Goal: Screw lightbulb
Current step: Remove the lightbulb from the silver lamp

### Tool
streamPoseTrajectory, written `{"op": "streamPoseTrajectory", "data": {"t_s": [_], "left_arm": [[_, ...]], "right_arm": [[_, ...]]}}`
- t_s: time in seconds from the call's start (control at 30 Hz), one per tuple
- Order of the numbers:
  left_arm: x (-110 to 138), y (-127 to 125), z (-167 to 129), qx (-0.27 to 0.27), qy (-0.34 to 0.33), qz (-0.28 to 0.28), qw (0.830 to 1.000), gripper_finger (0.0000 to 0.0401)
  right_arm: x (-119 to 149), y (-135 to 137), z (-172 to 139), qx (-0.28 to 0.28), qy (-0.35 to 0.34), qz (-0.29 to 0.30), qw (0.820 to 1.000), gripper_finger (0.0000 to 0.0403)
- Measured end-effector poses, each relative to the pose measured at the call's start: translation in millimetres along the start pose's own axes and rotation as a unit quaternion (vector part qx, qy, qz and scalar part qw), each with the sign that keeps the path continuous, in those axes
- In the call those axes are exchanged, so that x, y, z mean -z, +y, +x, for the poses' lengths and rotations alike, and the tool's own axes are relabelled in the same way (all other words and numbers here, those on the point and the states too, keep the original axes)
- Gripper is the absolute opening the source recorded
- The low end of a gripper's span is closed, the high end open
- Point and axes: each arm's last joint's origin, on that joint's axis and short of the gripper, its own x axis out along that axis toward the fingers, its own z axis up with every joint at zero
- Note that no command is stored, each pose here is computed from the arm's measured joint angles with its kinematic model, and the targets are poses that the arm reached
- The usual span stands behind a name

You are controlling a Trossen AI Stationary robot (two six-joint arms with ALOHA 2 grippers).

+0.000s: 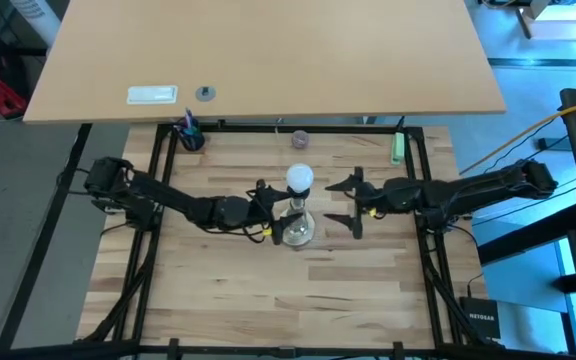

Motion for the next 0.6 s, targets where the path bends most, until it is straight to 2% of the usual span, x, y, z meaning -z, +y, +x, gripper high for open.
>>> {"op": "streamPoseTrajectory", "data": {"t_s": [0.13, 0.23, 0.3, 0.4, 0.5, 0.6], "left_arm": [[3.2, 1.9, 7.9, -0.004, -0.016, -0.009, 1.000, 0.0295], [3.4, -0.5, 12.6, -0.003, -0.017, -0.006, 1.000, 0.0278], [3.1, -2.4, 16.1, -0.003, -0.017, 0.002, 1.000, 0.0251], [0.5, -4.7, 19.4, -0.002, -0.021, 0.002, 1.000, 0.0190], [1.2, -4.6, 19.4, -0.009, -0.013, 0.022, 1.000, 0.0122], [0.8, -5.3, 18.9, -0.007, -0.011, 0.015, 1.000, 0.0119]], "right_arm": [[-7.0, -1.5, -3.2, 0.018, -0.031, -0.022, 0.999, 0.0346], [-13.1, -1.9, -2.9, 0.029, -0.064, -0.022, 0.997, 0.0346], [-16.0, -2.4, -3.2, 0.040, -0.079, -0.017, 0.996, 0.0347], [-20.1, -2.7, -3.8, 0.045, -0.100, -0.008, 0.994, 0.0347], [-24.9, -1.7, -4.8, 0.022, -0.126, 0.022, 0.992, 0.0347], [-32.6, -1.0, -6.1, 0.011, -0.144, 0.048, 0.988, 0.0347]]}}
